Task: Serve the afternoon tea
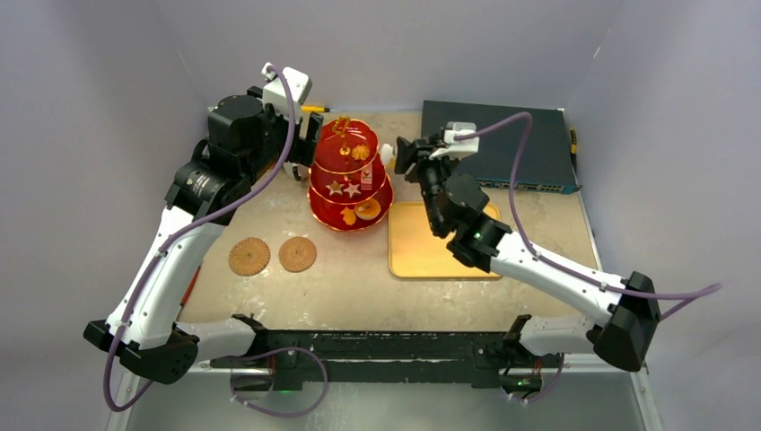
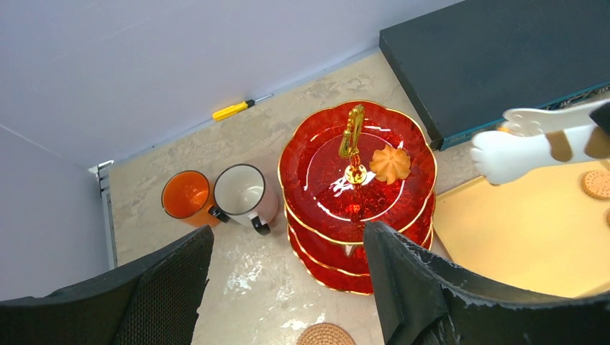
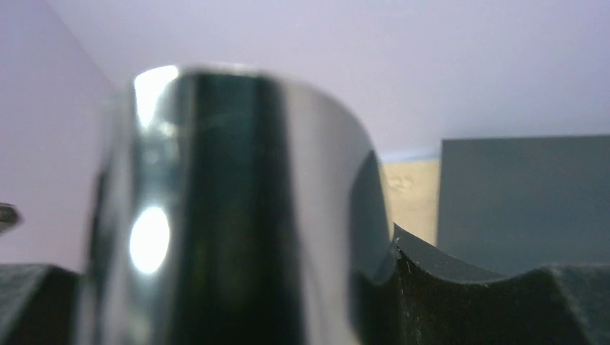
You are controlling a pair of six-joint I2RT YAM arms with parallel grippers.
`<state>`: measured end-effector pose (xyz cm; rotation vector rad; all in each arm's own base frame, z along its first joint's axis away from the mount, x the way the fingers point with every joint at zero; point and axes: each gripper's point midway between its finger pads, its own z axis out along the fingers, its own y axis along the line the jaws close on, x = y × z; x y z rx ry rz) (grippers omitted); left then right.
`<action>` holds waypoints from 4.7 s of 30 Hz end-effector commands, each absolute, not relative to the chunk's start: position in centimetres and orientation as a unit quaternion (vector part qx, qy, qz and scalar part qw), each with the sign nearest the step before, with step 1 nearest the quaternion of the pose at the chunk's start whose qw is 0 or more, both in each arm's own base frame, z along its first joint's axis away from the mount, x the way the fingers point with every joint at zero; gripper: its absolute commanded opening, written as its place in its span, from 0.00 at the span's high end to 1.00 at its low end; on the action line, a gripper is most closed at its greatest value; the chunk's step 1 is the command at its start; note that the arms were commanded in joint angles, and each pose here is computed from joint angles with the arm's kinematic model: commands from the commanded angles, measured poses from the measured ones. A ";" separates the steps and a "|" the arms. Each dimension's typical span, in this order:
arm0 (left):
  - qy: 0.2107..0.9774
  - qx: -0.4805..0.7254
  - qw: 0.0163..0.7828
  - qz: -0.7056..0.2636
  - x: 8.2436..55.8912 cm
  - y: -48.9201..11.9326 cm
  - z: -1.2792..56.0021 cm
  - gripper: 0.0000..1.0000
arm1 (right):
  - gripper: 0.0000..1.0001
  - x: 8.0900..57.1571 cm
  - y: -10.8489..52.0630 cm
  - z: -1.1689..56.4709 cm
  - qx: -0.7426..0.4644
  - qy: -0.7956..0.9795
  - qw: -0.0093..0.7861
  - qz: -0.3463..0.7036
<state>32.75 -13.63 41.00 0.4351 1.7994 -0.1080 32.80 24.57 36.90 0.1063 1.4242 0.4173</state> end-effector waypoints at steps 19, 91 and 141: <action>0.760 0.177 0.623 -0.045 32.4 -13.0 43.0 0.24 | 0.57 35.1 36.3 42.7 -0.007 0.584 0.771 0.253; 0.764 0.193 0.614 -0.055 32.9 -13.9 42.1 0.23 | 0.30 31.0 3.8 14.6 0.220 0.764 0.604 -0.055; 0.753 0.191 0.628 -0.048 33.0 -13.6 43.4 0.23 | 0.33 33.1 3.4 13.4 0.230 0.775 0.586 -0.056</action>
